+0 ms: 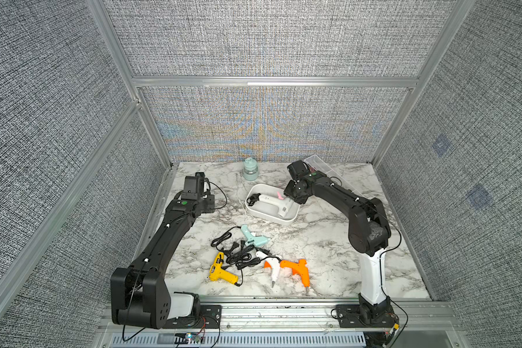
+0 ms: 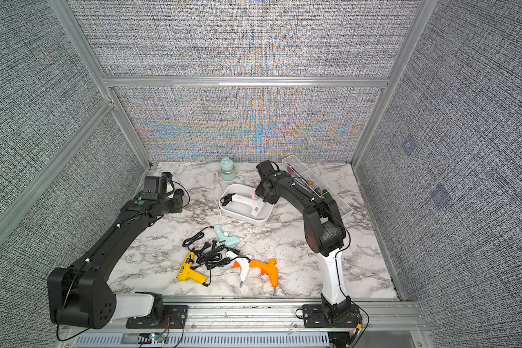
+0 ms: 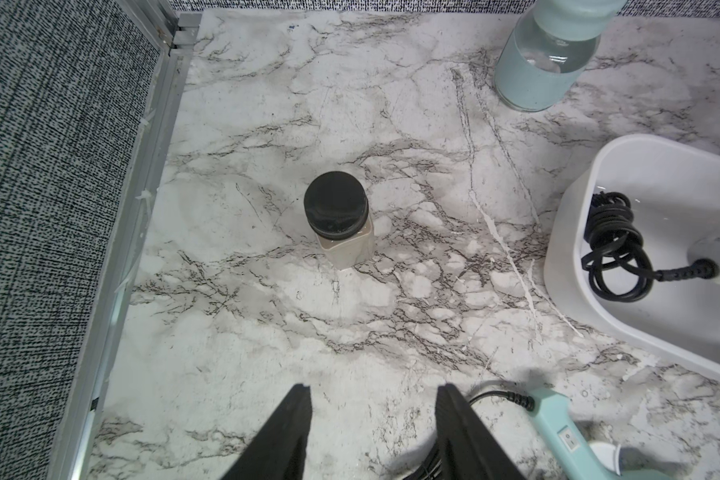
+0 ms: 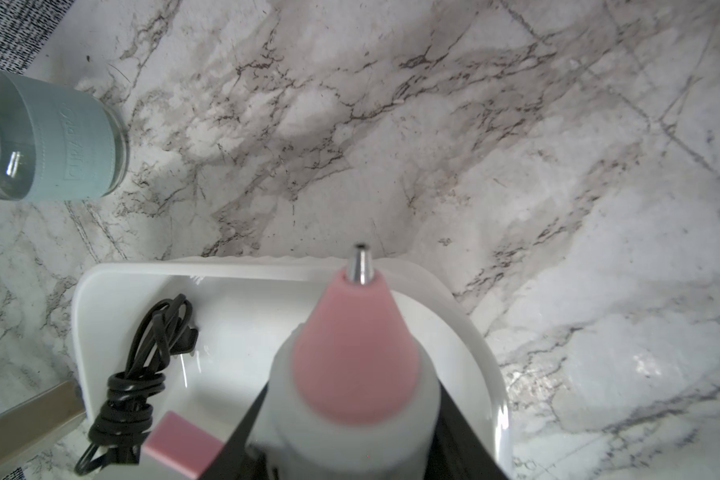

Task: Put the hot melt glue gun into the storage box
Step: Place the hot melt adhesive gun in the storage box.

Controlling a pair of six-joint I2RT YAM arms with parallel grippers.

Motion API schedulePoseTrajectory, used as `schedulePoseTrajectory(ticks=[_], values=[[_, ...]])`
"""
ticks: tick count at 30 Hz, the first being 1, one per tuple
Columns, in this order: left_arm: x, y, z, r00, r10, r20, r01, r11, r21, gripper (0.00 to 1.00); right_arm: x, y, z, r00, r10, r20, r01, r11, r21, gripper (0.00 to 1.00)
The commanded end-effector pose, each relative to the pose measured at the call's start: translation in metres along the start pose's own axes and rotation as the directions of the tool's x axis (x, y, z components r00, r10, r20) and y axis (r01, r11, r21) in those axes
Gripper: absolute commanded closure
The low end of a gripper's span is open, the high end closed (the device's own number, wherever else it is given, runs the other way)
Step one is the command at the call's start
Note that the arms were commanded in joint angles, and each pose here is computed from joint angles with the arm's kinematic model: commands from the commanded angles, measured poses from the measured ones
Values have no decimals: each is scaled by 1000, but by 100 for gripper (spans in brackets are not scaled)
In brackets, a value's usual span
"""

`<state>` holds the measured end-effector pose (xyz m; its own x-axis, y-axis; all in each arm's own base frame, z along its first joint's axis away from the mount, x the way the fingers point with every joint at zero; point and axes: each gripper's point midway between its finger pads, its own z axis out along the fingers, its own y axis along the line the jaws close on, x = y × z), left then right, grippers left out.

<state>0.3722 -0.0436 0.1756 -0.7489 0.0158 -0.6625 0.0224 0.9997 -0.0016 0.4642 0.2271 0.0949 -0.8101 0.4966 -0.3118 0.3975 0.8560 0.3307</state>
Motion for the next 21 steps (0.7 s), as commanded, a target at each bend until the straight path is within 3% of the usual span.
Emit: schedulePoseTrajectory(ticks=[1, 4, 8, 12, 18, 21], values=[[0, 2, 0, 1000, -4, -6, 4, 1000, -9, 46, -5, -5, -5, 1000, 9, 24, -9, 1000, 25, 65], [0, 2, 0, 1000, -3, -7, 3, 1000, -10, 46, -7, -4, -5, 1000, -1, 30, 0, 999, 35, 64], [1, 2, 0, 1000, -2, -7, 2, 1000, -13, 46, -8, -3, -5, 999, -15, 32, 13, 998, 58, 49], [0, 2, -1, 1000, 2, -5, -2, 1000, -14, 46, -7, 0, -5, 999, -29, 30, 27, 998, 57, 42], [1, 2, 0, 1000, 2, -6, -3, 1000, -15, 46, -2, -1, -5, 999, -43, 23, 41, 997, 65, 39], [1, 2, -1, 1000, 2, -8, -2, 1000, -17, 46, -8, 2, -17, 996, -73, 55, 69, 995, 68, 32]])
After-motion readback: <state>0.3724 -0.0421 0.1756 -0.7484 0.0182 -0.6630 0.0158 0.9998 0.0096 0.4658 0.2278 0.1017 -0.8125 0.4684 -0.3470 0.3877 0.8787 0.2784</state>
